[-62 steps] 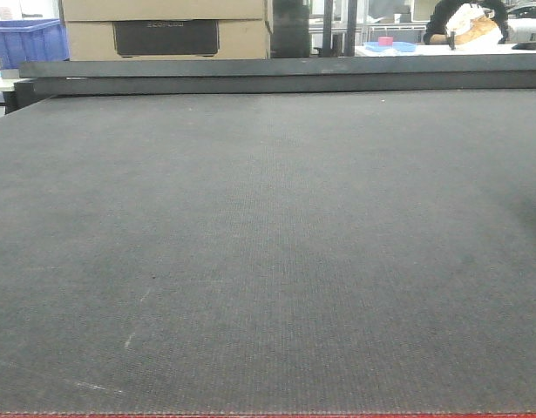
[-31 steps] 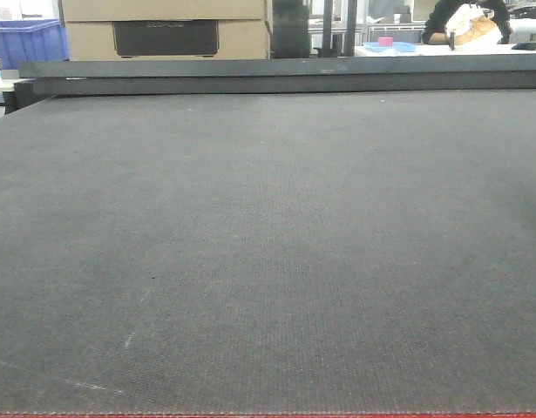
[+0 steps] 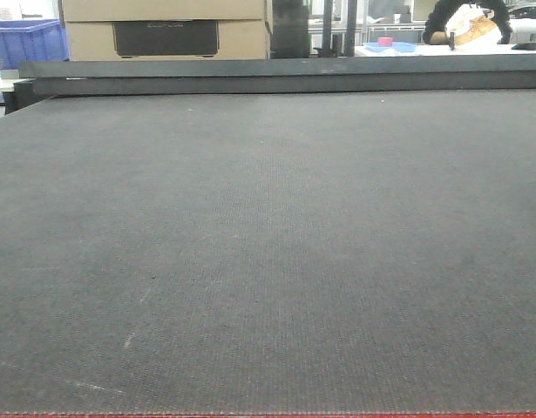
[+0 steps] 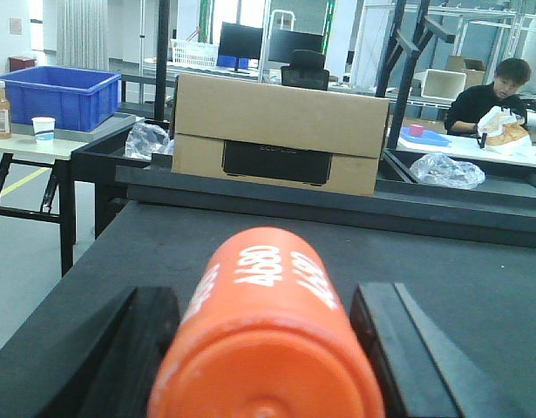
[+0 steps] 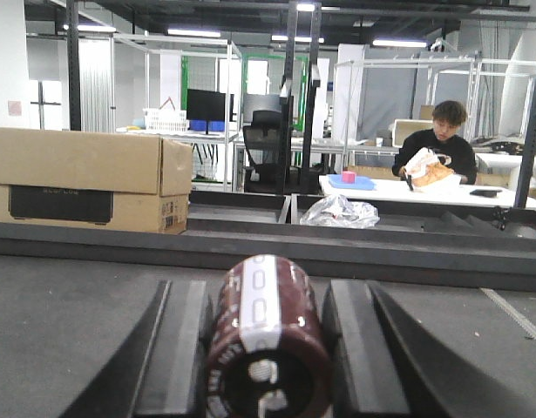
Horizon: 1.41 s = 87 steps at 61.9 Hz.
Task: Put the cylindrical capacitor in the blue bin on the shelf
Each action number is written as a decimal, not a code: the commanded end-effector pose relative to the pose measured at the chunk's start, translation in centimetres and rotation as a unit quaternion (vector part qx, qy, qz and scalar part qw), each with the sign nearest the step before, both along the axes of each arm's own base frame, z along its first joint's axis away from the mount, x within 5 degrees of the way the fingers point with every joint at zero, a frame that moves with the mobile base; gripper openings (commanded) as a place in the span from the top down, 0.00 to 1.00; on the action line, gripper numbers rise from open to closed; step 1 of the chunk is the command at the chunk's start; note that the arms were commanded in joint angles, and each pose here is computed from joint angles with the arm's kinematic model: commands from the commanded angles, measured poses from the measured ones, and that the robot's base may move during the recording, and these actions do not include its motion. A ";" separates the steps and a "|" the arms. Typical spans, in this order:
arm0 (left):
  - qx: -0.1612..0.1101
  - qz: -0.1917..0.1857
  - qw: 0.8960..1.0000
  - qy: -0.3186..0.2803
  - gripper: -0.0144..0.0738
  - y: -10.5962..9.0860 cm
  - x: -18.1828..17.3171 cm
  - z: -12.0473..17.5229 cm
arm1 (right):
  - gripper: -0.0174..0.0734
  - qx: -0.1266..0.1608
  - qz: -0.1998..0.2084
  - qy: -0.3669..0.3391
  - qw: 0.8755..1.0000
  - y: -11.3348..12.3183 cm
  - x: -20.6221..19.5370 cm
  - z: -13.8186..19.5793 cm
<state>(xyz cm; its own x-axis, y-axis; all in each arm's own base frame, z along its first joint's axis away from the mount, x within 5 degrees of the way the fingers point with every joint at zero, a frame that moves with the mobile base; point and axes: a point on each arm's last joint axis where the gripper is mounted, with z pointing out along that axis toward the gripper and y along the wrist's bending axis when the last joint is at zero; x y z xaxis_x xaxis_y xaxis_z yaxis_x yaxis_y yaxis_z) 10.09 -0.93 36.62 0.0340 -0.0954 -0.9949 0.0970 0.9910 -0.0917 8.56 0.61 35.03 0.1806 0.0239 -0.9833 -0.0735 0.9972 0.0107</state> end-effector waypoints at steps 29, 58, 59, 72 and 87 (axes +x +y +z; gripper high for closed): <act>-0.005 0.000 1.000 -0.013 0.96 0.0 -0.1 0.3 | 0.99 -0.003 0.000 -0.013 1.000 0.0 -0.2 0.2; -0.005 0.000 1.000 -0.013 0.96 0.0 -0.1 0.3 | 0.99 -0.003 0.000 -0.013 1.000 0.0 -0.2 0.2; -0.005 0.000 1.000 -0.013 0.96 0.0 -0.1 0.3 | 0.99 -0.003 0.000 -0.013 1.000 0.0 -0.2 0.2; -0.005 0.000 1.000 -0.013 0.96 0.0 -0.1 0.3 | 0.99 -0.003 0.000 -0.013 1.000 0.0 -0.2 0.2; -0.005 0.000 1.000 -0.013 0.96 0.0 -0.1 0.3 | 0.99 -0.003 0.000 -0.013 1.000 0.0 -0.2 0.2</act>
<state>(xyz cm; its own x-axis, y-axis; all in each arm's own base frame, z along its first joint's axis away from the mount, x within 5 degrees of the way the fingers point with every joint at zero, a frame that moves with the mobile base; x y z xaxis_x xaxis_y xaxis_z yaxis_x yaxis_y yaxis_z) 10.09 -0.93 36.63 0.0357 -0.0956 -0.9948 0.0970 0.9910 -0.0917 8.56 0.61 35.03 0.1807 0.0220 -0.9833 -0.0731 0.9973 0.0088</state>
